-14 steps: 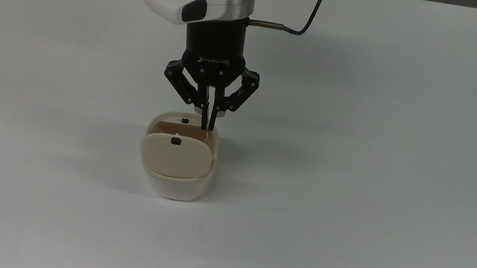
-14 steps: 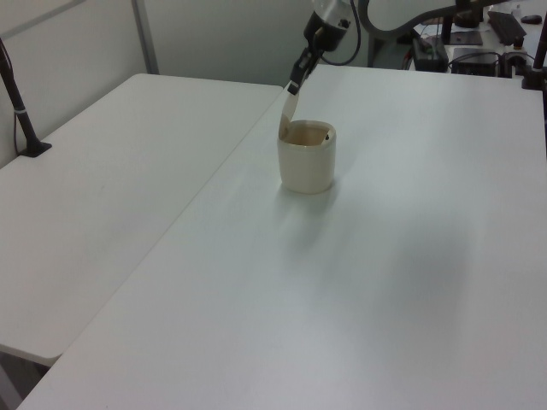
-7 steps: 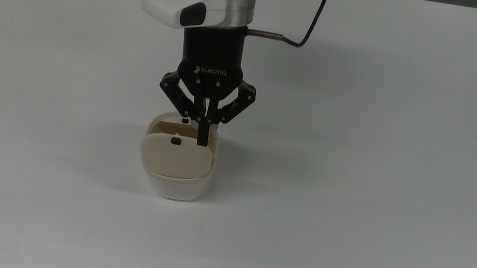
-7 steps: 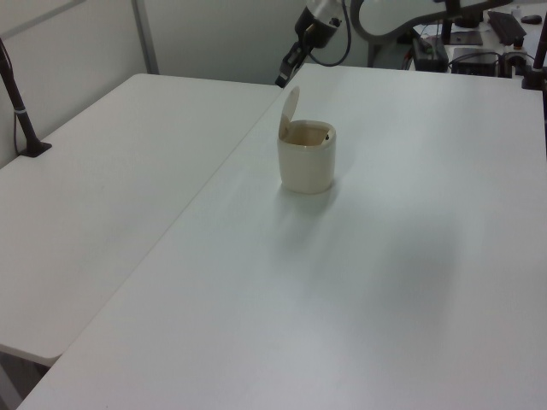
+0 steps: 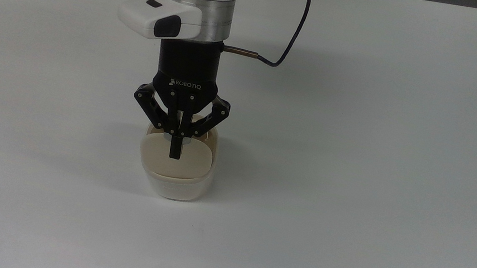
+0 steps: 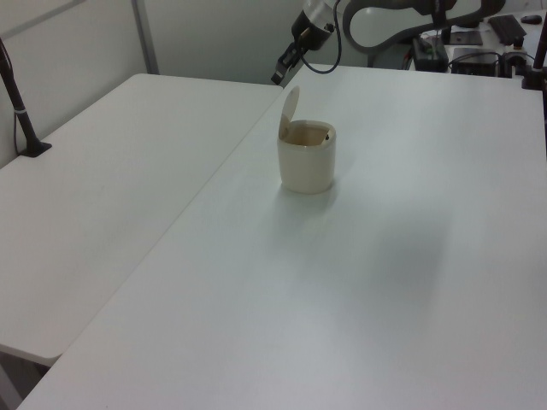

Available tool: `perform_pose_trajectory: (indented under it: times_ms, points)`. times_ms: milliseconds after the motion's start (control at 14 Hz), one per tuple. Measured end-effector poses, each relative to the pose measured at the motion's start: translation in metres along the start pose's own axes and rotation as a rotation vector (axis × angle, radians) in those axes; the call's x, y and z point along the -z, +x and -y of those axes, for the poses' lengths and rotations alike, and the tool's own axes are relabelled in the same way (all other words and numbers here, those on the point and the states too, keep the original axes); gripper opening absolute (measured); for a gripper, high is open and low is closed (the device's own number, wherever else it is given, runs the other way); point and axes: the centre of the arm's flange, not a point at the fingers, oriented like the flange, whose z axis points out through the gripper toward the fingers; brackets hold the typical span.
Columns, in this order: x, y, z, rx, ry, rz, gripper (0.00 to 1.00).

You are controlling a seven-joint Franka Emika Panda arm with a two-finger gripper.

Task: Close the trash bin
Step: 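Push the raised lid down with the gripper fingers until it shuts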

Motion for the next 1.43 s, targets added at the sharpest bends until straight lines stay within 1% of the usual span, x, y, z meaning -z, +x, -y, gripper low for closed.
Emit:
perform_pose_trajectory:
  times_ms: [286,501,644,715,1001,1073,1287,1430]
  points:
    - [-0.01,-0.01,-0.013,0.005,-0.02,0.044,0.01]
    - [-0.013,-0.015,-0.014,0.007,-0.022,0.075,0.01]
    - [-0.016,-0.019,-0.013,0.01,-0.021,0.116,0.01]
    - [-0.017,-0.024,-0.011,0.013,-0.018,0.165,0.01]
    - [-0.022,-0.041,-0.001,0.056,-0.005,0.294,0.01]
    - [-0.025,-0.044,0.001,0.062,-0.004,0.311,0.01]
    - [-0.047,-0.071,0.003,0.093,0.002,0.38,0.01]
    - [-0.053,-0.079,0.003,0.096,0.002,0.399,0.01]
